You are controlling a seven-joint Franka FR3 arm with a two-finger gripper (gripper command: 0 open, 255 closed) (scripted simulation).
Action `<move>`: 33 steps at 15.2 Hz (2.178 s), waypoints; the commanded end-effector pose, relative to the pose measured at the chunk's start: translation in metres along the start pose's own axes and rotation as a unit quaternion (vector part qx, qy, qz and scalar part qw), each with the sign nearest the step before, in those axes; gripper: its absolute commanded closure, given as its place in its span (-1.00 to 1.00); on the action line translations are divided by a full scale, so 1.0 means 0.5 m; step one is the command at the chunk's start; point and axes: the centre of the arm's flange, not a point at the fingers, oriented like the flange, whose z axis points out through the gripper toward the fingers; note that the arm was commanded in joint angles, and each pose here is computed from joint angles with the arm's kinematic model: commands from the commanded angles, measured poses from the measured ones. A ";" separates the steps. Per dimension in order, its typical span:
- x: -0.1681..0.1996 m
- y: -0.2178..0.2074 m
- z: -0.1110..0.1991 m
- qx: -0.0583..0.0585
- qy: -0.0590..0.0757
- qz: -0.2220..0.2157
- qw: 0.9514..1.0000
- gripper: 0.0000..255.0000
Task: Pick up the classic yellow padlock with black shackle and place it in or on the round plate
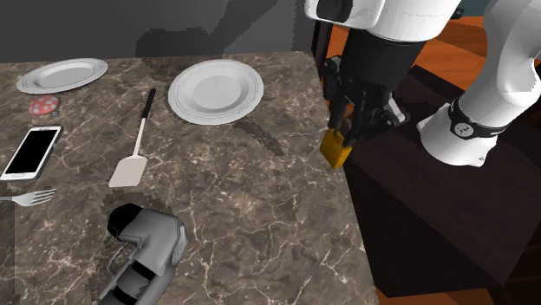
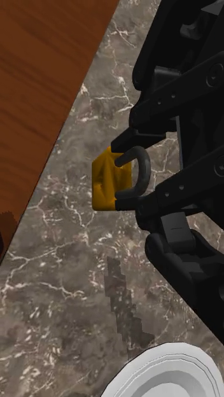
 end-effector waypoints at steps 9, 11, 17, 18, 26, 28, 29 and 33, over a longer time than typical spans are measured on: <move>0.073 0.239 -0.023 0.000 0.000 0.000 1.000 1.00; 0.087 0.290 -0.027 0.000 0.000 0.000 1.000 1.00; 0.132 0.441 -0.038 0.000 0.000 0.000 1.000 1.00; 0.139 0.467 -0.039 0.000 0.000 0.000 1.000 1.00; 0.198 0.669 -0.053 0.000 0.000 0.000 1.000 1.00; 0.204 0.690 -0.044 0.000 0.000 0.000 1.000 1.00; 0.203 0.690 -0.034 0.000 0.000 0.000 1.000 1.00; 0.201 0.690 0.009 0.000 0.000 0.000 1.000 1.00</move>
